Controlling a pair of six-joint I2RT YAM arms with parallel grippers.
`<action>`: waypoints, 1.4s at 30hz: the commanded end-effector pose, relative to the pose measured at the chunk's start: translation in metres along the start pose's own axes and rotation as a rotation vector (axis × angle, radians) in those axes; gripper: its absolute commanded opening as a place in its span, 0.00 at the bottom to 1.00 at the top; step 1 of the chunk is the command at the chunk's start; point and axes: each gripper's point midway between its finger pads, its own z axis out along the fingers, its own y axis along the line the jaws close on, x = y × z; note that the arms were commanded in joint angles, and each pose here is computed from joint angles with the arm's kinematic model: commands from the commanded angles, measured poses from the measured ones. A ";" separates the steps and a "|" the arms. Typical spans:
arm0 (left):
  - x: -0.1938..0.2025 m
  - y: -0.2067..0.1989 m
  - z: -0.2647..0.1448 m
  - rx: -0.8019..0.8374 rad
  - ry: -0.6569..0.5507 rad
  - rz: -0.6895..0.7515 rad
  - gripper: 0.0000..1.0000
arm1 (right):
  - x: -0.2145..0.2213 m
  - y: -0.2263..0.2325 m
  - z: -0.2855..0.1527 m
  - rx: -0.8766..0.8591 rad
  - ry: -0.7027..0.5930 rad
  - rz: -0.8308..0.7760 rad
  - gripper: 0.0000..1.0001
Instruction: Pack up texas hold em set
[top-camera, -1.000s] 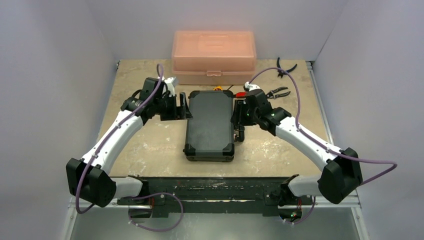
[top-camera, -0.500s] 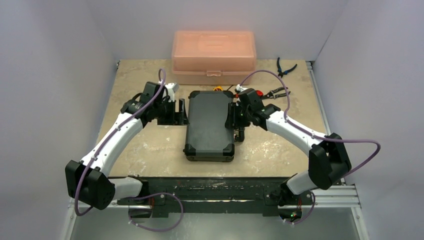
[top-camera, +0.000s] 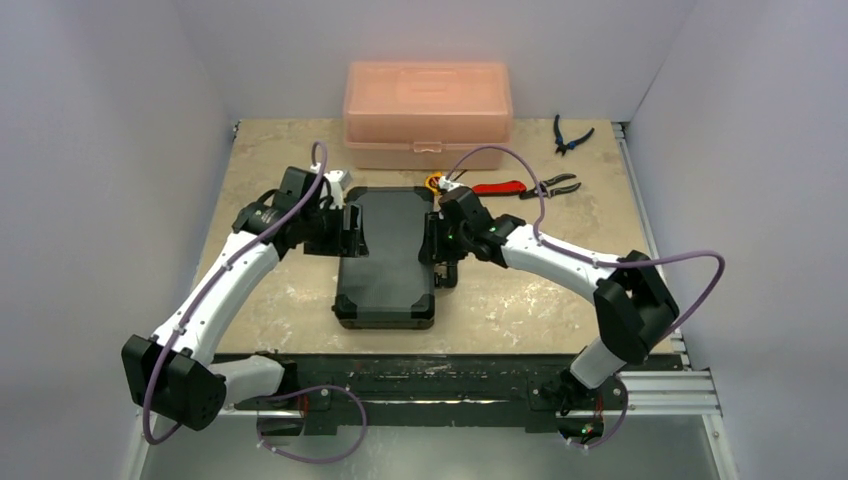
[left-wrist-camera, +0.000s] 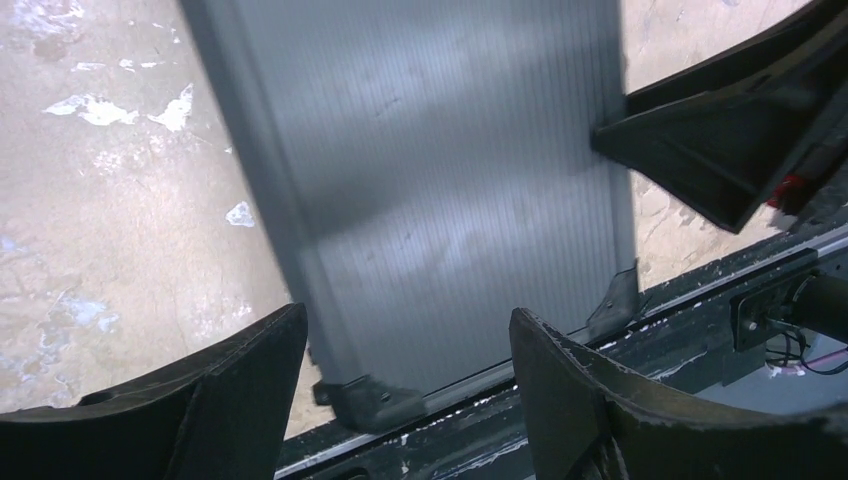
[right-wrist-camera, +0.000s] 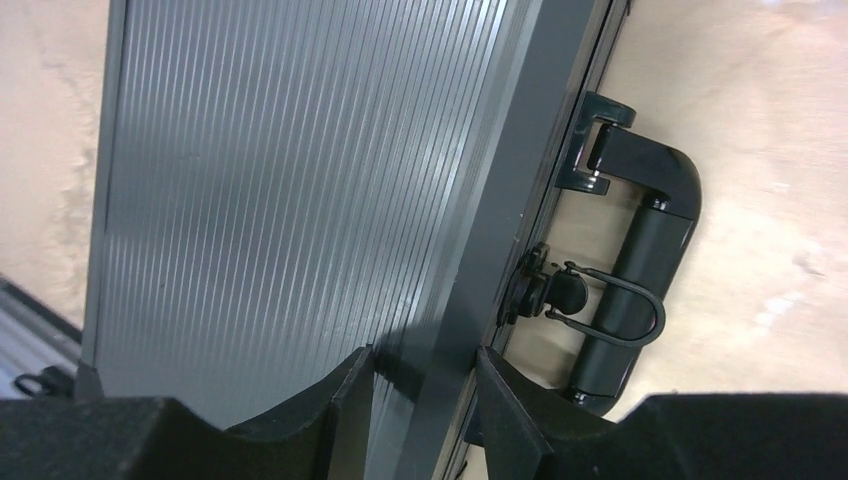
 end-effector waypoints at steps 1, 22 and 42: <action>-0.017 -0.005 -0.023 -0.003 -0.075 0.057 0.73 | 0.009 0.069 0.006 -0.235 0.075 0.017 0.43; -0.030 -0.050 -0.039 0.178 -0.143 0.061 0.64 | -0.021 0.005 -0.051 0.061 -0.078 -0.077 0.90; -0.015 -0.080 0.010 0.161 -0.068 0.172 0.37 | 0.002 -0.063 -0.077 0.078 -0.230 -0.043 0.75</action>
